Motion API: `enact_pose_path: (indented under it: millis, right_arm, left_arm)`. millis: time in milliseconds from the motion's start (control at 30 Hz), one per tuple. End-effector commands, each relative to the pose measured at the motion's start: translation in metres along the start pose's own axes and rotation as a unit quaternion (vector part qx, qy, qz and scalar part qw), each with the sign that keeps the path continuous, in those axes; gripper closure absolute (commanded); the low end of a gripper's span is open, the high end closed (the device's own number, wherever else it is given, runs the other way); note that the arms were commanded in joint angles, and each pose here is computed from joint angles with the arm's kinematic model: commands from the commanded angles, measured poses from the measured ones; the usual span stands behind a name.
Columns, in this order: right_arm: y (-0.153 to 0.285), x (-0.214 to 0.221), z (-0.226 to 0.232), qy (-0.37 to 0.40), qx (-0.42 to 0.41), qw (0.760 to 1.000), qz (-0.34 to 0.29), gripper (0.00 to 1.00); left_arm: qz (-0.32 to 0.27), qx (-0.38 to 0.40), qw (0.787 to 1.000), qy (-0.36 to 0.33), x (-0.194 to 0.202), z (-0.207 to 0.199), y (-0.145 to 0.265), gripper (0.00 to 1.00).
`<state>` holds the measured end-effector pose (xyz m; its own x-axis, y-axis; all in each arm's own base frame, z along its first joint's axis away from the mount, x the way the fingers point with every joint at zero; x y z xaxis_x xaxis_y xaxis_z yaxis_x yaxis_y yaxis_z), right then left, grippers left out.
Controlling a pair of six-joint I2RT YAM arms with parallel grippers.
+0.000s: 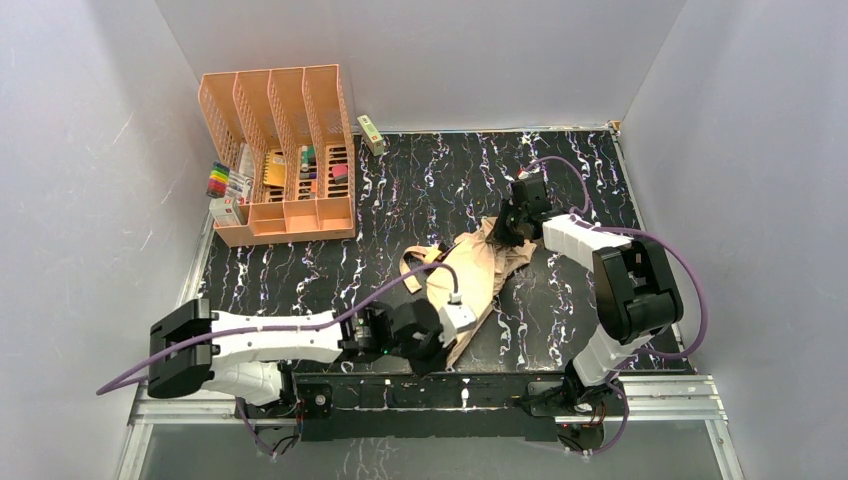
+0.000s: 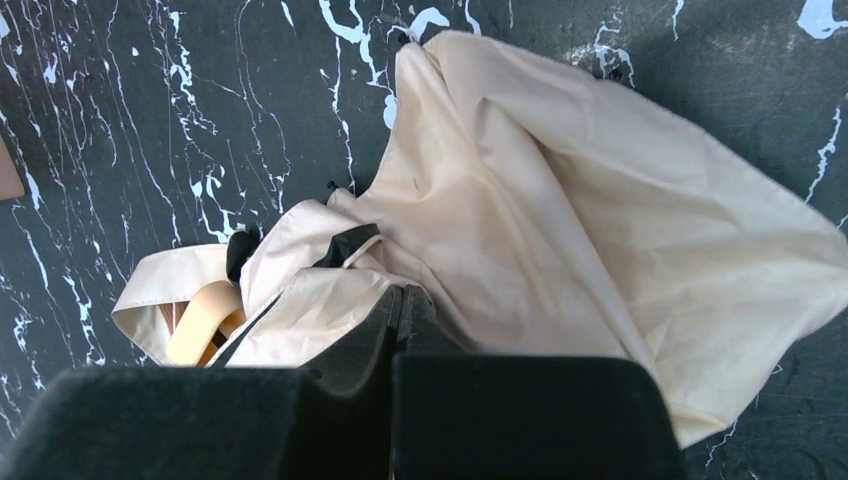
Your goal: Put away the umbrella
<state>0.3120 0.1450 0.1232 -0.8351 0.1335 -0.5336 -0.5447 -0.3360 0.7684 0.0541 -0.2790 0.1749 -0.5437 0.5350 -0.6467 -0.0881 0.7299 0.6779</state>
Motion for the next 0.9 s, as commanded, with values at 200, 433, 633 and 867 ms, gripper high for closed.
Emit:
enact_pose_path:
  millis: [200,433,633,867]
  right_arm:
    - [0.007,-0.006,-0.002,0.021,-0.005,0.999,-0.025,0.96]
    - [0.06,-0.019,0.018,0.076,-0.083,0.99,-0.088,0.92]
    - [0.12,-0.003,0.035,0.1,-0.136,0.978,-0.121,0.88]
    - [0.148,0.049,0.046,0.072,-0.186,0.975,-0.094,0.88]
  left_arm:
    - [0.01,0.03,0.995,0.1,0.07,-0.017,-0.031,0.72]
    - [-0.018,0.019,0.991,0.133,0.075,-0.014,-0.021,0.54]
    - [-0.111,-0.031,0.977,0.178,0.064,-0.003,0.014,0.35]
    - [-0.2,-0.11,0.95,0.213,0.044,0.01,0.045,0.27]
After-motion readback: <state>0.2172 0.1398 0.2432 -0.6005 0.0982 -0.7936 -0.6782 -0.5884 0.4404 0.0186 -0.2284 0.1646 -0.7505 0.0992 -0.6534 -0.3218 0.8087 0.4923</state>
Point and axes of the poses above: each gripper's point midway between its finger pads, its own y axis back along the fingers, its own z axis along the line the jaws close on, x = y × z, the point moved 9 cm from there along y, back along the fingers, and after that the axes turned 10 degrees about y, right-handed, at the moved point
